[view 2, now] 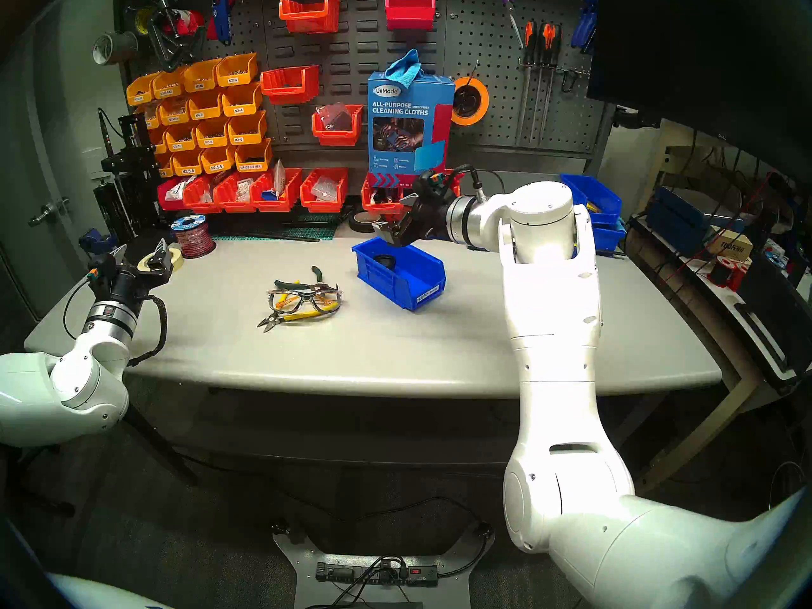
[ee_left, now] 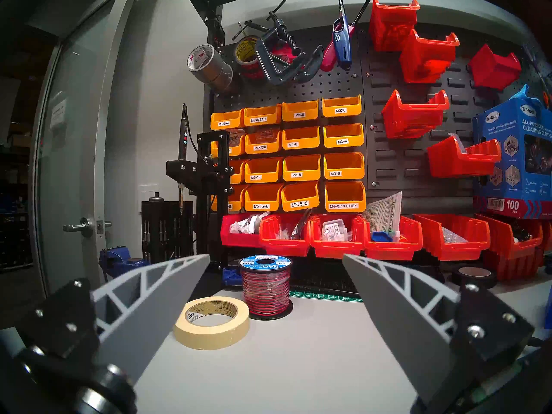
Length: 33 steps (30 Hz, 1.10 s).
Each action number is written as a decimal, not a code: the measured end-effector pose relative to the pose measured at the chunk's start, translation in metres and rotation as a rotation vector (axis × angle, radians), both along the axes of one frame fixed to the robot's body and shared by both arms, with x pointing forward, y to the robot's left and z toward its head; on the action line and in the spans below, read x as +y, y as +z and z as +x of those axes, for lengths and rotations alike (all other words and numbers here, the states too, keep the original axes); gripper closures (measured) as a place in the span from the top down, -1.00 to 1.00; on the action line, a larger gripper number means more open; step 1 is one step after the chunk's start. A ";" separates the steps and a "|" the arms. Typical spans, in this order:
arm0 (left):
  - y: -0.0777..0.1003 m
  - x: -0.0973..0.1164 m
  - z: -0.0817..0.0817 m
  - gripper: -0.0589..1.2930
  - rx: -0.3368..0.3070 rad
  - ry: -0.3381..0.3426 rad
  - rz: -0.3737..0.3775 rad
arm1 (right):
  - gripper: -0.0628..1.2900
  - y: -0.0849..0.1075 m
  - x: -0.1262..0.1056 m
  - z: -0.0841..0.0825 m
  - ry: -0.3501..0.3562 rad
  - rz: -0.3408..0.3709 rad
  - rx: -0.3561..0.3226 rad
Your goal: Take out tools from the storage box
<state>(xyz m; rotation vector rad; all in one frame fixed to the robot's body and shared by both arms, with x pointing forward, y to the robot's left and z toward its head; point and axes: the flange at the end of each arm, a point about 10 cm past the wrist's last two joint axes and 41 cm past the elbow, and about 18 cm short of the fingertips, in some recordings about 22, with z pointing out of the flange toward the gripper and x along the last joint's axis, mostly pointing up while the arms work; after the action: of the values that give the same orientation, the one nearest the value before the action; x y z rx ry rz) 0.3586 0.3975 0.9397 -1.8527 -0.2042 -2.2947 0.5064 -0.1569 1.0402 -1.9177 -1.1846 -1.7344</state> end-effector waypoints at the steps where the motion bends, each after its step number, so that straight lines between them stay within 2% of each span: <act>1: 0.000 0.000 0.000 0.88 0.001 0.000 0.000 | 0.85 0.000 -0.001 0.000 -0.001 0.000 -0.003; 26: -0.002 0.000 -0.002 0.88 0.009 -0.001 0.000 | 0.85 0.002 -0.004 0.000 0.000 0.004 -0.025; 29: -0.001 0.000 -0.002 0.88 0.008 -0.001 0.000 | 0.85 0.001 -0.004 0.001 0.010 0.000 -0.031; 33: -0.001 0.000 -0.001 0.88 0.006 -0.001 0.000 | 0.85 -0.006 -0.011 0.004 0.059 -0.023 -0.029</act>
<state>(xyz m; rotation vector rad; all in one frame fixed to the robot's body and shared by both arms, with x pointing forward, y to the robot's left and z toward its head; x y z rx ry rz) 0.3571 0.3979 0.9390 -1.8604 -0.2028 -2.2890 0.5105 -0.1676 1.0341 -1.8569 -1.2639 -1.7307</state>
